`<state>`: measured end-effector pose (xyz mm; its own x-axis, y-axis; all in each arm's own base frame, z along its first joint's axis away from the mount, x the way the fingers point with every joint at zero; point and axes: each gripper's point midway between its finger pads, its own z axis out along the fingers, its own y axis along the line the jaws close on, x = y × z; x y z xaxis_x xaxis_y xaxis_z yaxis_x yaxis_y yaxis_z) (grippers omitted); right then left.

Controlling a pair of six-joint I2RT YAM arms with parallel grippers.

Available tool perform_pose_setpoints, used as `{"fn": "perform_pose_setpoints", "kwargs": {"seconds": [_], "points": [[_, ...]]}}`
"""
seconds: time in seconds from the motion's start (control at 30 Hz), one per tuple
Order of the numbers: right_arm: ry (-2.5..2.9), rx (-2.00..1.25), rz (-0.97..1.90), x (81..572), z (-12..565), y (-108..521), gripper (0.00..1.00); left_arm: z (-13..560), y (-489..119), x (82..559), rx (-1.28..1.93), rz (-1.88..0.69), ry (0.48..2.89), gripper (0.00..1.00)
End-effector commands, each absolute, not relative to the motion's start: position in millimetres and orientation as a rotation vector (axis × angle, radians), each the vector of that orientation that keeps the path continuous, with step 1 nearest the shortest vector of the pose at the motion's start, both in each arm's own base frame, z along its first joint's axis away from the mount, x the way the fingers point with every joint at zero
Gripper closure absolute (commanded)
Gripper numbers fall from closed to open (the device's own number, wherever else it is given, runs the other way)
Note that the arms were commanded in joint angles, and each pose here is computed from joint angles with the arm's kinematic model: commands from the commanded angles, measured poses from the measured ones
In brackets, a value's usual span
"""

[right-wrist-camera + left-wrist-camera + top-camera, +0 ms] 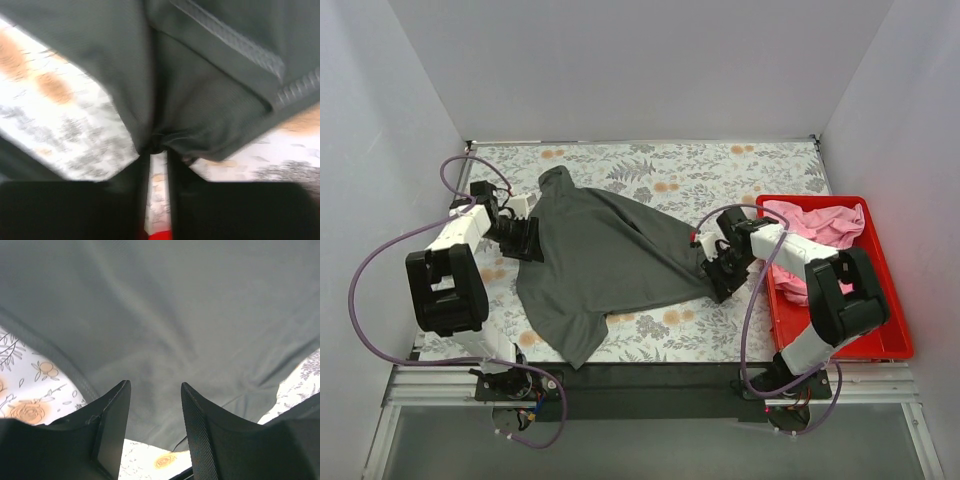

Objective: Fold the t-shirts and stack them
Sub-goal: Flatten the tshirt out

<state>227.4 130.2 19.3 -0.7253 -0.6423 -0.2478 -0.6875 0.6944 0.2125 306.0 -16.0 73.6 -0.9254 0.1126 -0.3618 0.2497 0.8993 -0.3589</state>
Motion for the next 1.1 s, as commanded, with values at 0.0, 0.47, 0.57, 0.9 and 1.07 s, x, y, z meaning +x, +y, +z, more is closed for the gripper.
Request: {"fn": "perform_pose_setpoints", "kwargs": {"seconds": [0.0,0.47,0.57,0.9,1.07], "points": [[2.676,-1.213,0.675,198,62,154,0.69,76,-10,322,0.32,-0.554,2.698,0.57],[2.476,-0.927,0.536,403,122,186,0.61,96,-45,340,0.438,-0.593,2.618,0.53],[2.488,-0.938,0.557,416,108,192,0.51,96,-41,341,0.435,-0.559,2.624,0.5],[2.59,-0.974,0.634,402,61,195,0.48,53,-36,329,0.379,-0.479,2.754,0.33],[2.633,-1.005,0.646,388,43,193,0.53,33,-28,322,0.336,-0.428,2.823,0.33]]}}
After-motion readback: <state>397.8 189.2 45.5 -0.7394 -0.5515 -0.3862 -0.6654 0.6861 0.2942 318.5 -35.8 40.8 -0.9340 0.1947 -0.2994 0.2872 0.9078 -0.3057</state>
